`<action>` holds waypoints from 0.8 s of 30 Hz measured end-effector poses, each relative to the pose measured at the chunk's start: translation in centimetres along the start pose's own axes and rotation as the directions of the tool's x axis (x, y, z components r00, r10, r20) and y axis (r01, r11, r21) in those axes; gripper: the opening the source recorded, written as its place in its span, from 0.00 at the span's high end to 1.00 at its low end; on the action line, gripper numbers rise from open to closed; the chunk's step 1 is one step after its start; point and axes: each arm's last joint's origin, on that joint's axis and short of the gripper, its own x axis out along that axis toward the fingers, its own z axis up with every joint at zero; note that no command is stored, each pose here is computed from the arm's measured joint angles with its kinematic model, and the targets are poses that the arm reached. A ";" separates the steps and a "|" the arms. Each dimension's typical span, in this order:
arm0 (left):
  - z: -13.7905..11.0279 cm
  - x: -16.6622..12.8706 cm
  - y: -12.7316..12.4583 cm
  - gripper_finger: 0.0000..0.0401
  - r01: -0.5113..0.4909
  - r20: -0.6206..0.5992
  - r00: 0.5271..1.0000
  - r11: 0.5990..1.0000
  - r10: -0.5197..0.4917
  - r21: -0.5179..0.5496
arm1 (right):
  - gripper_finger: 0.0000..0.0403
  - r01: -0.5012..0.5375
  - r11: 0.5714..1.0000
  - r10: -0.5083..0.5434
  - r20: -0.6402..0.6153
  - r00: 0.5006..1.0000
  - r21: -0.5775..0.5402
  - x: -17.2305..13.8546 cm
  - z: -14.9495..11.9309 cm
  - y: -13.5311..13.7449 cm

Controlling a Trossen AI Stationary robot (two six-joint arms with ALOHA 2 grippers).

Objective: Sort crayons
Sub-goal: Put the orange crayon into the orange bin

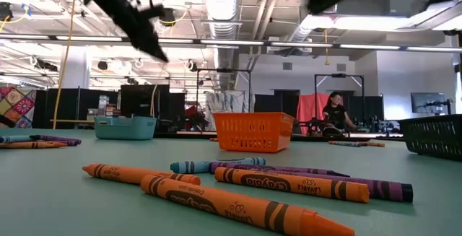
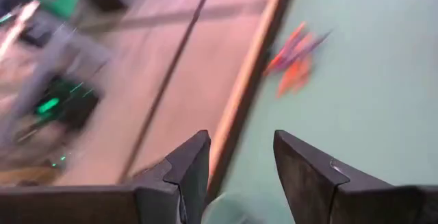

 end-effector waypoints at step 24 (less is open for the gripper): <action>1.1 -11.7 -18.1 0.62 0.665 0.196 0.702 0.728 -0.685 0.164 | 0.66 -0.493 0.805 0.352 -0.403 0.845 -0.331 11.2 4.9 -8.2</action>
